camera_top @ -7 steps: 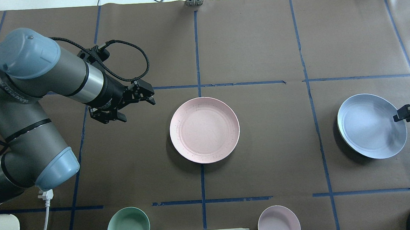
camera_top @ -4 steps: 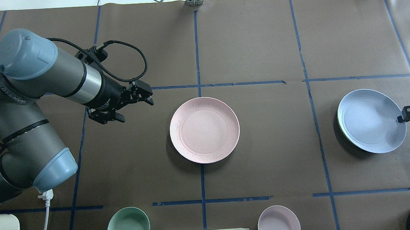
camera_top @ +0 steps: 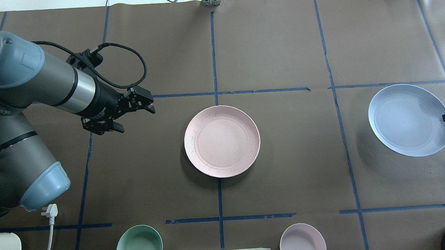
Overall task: Stack three plates with pink and blue
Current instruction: 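Grasp the light blue plate rim with the right gripper while the left arm withdraws, then carry the light blue plate with the right gripper onto the pink plate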
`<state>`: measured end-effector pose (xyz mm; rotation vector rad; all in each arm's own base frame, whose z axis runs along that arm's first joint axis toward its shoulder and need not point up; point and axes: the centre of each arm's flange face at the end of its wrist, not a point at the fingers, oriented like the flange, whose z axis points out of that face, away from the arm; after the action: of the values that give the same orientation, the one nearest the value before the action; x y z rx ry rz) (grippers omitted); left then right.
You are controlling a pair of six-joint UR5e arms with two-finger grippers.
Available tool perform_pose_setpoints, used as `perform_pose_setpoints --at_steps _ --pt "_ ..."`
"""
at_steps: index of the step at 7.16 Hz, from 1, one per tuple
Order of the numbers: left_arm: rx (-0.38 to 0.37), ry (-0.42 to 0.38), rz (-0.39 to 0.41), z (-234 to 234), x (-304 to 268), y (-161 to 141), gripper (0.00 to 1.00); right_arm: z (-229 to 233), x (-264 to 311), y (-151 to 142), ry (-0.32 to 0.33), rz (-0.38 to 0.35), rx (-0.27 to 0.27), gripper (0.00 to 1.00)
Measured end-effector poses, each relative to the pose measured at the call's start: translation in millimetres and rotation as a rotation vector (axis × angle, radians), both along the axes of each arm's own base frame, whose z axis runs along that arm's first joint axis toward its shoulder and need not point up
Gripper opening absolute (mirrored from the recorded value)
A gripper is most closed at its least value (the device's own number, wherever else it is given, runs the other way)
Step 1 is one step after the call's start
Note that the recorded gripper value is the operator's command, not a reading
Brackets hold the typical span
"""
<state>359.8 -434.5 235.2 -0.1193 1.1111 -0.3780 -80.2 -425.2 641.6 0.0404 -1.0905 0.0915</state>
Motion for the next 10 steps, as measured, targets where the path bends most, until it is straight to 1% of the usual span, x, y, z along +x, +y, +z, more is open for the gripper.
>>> perform_pose_setpoints --at_steps 1,2,4,5,6,7,8,9,10 --pt "0.041 -0.046 0.017 18 -13 -6 1.0 -12 8 -4 -0.031 0.01 0.006 0.0" --pt "0.093 -0.114 0.049 38 -28 -15 1.0 -31 9 -10 -0.054 0.028 0.006 0.0" --pt "0.215 -0.257 0.138 81 -75 -41 1.0 -102 -3 -38 -0.121 0.09 -0.028 0.0" --pt "0.274 -0.314 0.169 105 -111 -56 1.0 -139 -24 -53 -0.153 0.097 -0.043 0.0" --pt "0.315 -0.347 0.203 132 -147 -69 1.0 -175 -55 -65 -0.174 0.091 -0.05 0.0" --pt "0.333 -0.345 0.244 160 -182 -81 1.0 -207 -98 -70 -0.183 0.085 -0.05 0.0" --pt "0.346 -0.334 0.273 186 -215 -90 1.0 -235 -152 -64 -0.179 0.084 -0.037 0.0" --pt "0.358 -0.334 0.287 207 -240 -97 1.0 -253 -203 -46 -0.163 0.082 -0.016 0.0" --pt "0.37 -0.34 0.295 223 -260 -103 1.0 -271 -249 -27 -0.132 0.08 -0.002 0.0"
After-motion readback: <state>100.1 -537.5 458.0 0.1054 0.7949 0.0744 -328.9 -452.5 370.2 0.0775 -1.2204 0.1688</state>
